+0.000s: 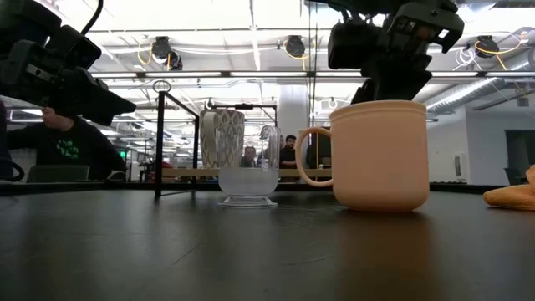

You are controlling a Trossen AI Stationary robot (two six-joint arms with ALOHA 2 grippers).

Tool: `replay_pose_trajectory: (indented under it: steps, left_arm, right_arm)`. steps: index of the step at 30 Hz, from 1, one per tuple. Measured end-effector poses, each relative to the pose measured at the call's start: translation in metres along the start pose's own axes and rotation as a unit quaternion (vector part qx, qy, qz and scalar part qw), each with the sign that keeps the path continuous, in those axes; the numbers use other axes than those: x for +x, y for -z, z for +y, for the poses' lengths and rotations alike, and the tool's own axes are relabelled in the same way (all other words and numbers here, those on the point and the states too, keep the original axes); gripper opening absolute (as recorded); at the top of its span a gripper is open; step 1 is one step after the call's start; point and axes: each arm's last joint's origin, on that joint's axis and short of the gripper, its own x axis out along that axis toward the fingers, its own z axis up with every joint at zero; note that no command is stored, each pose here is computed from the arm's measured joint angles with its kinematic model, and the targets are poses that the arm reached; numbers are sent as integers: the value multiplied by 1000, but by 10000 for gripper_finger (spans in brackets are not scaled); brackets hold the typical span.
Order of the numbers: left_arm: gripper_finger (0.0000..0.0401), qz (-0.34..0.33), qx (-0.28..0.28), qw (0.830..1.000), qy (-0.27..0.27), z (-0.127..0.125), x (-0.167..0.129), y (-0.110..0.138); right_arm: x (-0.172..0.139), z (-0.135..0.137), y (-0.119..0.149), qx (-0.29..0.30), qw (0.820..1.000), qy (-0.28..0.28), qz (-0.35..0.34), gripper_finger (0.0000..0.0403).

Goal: Stack small to large cups/mugs on shelf
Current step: Put the orange mug on the shelf

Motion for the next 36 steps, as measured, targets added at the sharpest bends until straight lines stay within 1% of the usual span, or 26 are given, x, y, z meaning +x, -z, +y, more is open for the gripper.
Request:
replay_pose_trajectory:
  steps: [9, 11, 32, 36]
  left_arm:
    - [1, 0, 0, 1000, 0, 0, 0, 0]
    - [1, 0, 0, 1000, 0, 0, 0, 0]
    - [1, 0, -1, 1000, 0, 0, 0, 0]
    - [1, 0, -2, 1000, 0, 0, 0, 0]
  right_arm:
    - [0, 0, 0, -6, 1000, 1, 0, 17]
    - [0, 0, 0, -7, 1000, 0, -1, 7]
    - [0, 0, 0, -9, 1000, 1, 1, 4]
    - [-5, 2, -5, -14, 1000, -1, -4, 4]
